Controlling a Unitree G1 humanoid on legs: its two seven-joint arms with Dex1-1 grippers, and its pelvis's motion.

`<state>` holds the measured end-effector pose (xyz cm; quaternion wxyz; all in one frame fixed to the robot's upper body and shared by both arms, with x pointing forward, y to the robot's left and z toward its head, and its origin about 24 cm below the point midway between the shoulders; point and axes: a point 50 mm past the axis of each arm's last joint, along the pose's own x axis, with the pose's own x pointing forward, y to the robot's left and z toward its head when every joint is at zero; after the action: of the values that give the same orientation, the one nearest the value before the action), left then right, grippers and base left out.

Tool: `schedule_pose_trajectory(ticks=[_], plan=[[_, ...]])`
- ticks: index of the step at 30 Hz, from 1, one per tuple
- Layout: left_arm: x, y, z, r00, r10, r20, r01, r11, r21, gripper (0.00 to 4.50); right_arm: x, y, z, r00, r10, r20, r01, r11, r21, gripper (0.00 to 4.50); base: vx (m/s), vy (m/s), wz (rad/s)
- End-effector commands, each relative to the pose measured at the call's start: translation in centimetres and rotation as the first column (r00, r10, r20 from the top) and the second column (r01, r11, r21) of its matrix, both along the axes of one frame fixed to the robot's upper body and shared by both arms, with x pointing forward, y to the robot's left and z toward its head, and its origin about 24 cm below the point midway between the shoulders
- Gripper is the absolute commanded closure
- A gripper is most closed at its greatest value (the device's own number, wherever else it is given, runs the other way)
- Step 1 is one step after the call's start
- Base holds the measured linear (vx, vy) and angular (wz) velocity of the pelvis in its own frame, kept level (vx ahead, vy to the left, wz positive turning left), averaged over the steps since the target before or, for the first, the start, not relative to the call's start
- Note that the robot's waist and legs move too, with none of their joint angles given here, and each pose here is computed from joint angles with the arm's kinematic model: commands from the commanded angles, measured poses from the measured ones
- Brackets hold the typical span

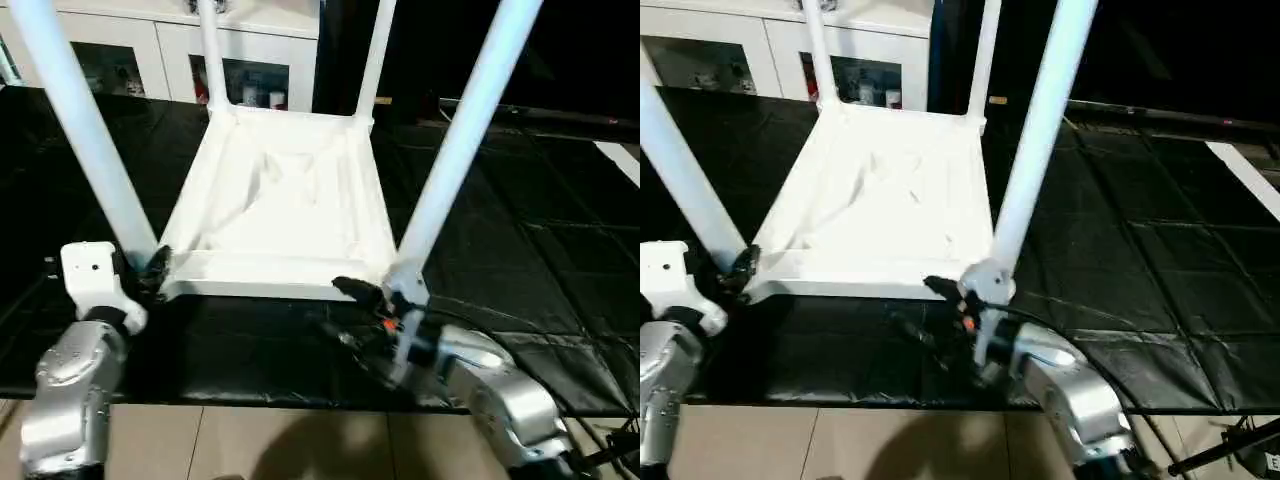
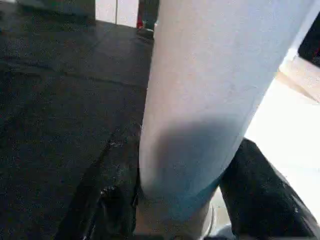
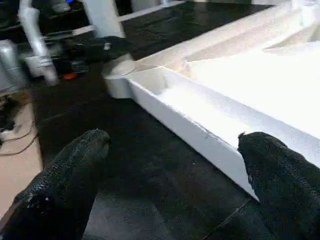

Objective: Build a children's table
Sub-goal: Flip table

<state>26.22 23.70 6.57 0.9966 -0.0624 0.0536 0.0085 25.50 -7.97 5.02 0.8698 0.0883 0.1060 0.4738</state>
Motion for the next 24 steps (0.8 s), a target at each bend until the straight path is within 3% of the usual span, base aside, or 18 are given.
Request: schedule_pose_trajectory(ticks=[1,6,9,11,17,24], plan=[[0.5,-2.8,0.6,0.993,-0.098,0.062,0.109,0.972,-0.207,2.43,0.5,-0.2,0.1,0.999,-0.037,0.006,0.037,0.999,-0.024,0.0,0.0,0.0,0.0],[0.4,-5.3,1.2,0.99,-0.116,0.082,0.136,0.942,-0.308,2.43,1.5,0.7,-0.3,0.992,-0.117,-0.038,0.117,0.993,-0.019,0.0,0.0,0.0,0.0],[0.3,-5.5,1.3,0.99,-0.113,0.081,0.133,0.938,-0.319,2.43,1.7,0.8,-0.4,0.99,-0.131,-0.05,0.131,0.991,-0.018,0.0,0.0,0.0,0.0],[0.3,-6.3,1.5,0.989,-0.125,0.08,0.144,0.934,-0.325,2.43,2.2,1.1,-0.3,0.977,-0.188,-0.1,0.193,0.98,0.047,0.0,0.0,0.0,0.0],[0.3,-6.8,1.8,0.989,-0.13,0.077,0.148,0.931,-0.333,2.43,2.7,1.3,-0.2,0.96,-0.231,-0.157,0.248,0.963,0.105,0.0,0.0,0.0,0.0],[0.5,-7.6,1.9,0.988,-0.133,0.071,0.15,0.922,-0.358,2.43,4.8,1.6,0.1,0.881,-0.382,-0.28,0.451,0.857,0.249,0.0,0.0,0.0,0.0]])
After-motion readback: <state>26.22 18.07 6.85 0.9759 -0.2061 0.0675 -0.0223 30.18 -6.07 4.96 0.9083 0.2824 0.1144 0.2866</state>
